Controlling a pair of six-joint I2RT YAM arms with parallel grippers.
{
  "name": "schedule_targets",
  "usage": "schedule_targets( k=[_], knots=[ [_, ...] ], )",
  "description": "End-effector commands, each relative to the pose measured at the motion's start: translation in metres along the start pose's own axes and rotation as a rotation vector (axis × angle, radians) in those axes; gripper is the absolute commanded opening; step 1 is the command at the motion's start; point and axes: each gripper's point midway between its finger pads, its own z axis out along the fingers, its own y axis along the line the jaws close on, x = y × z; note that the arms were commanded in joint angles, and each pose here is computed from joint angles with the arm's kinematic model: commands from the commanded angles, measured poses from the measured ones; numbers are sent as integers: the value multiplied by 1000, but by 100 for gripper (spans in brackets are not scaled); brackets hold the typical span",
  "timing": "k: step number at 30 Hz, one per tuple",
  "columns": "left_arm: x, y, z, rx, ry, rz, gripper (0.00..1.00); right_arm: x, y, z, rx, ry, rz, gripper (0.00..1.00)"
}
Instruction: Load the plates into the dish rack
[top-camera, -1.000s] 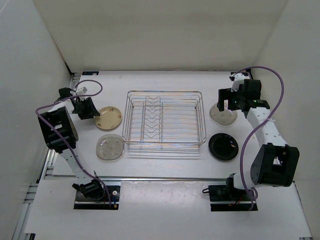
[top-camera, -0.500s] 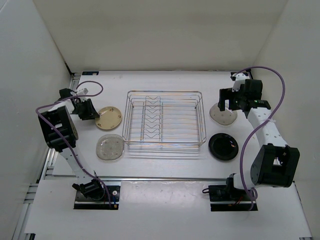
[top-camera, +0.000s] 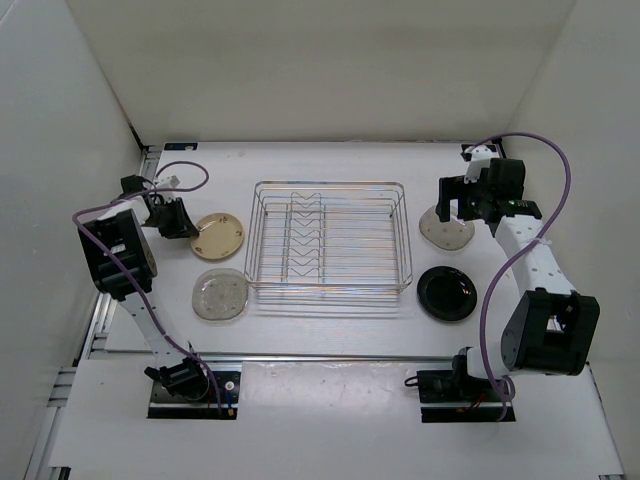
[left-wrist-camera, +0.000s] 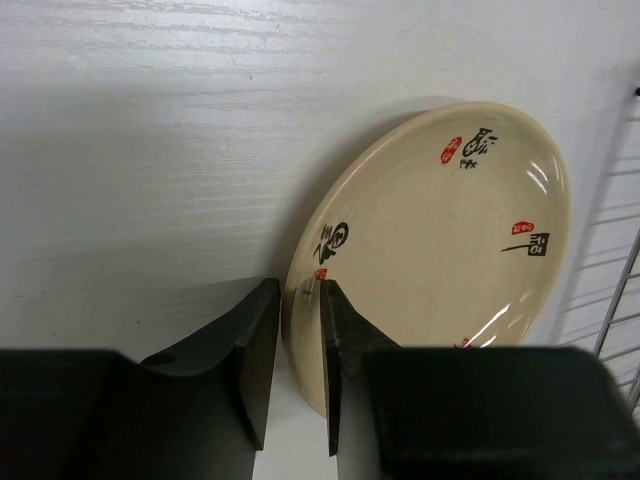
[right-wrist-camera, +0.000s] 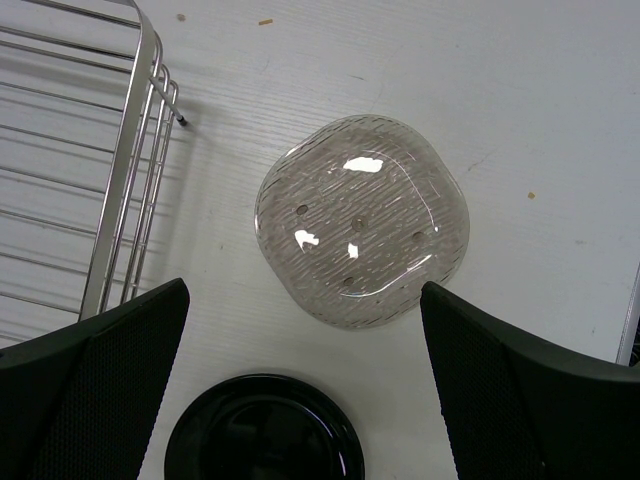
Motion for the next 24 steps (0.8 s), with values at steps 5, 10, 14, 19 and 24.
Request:
schedule_targets(
  k=[5, 10, 14, 19, 24],
  knots=[
    [6, -3, 5, 34, 54, 18, 32, -14, -6, -10, 21, -55, -15, 100],
    [6, -3, 5, 36, 64, 21, 20, -16, -6, -12, 22, -64, -18, 100],
    [12, -1, 8, 41, 91, 13, 14, -16, -6, -12, 22, -64, -18, 100],
    [13, 1, 9, 34, 103, 18, 10, -16, -6, -12, 22, -64, -18, 100],
    [-5, 0, -9, 21, 55, 44, 10, -16, -6, -12, 22, -64, -18, 100]
  ],
)
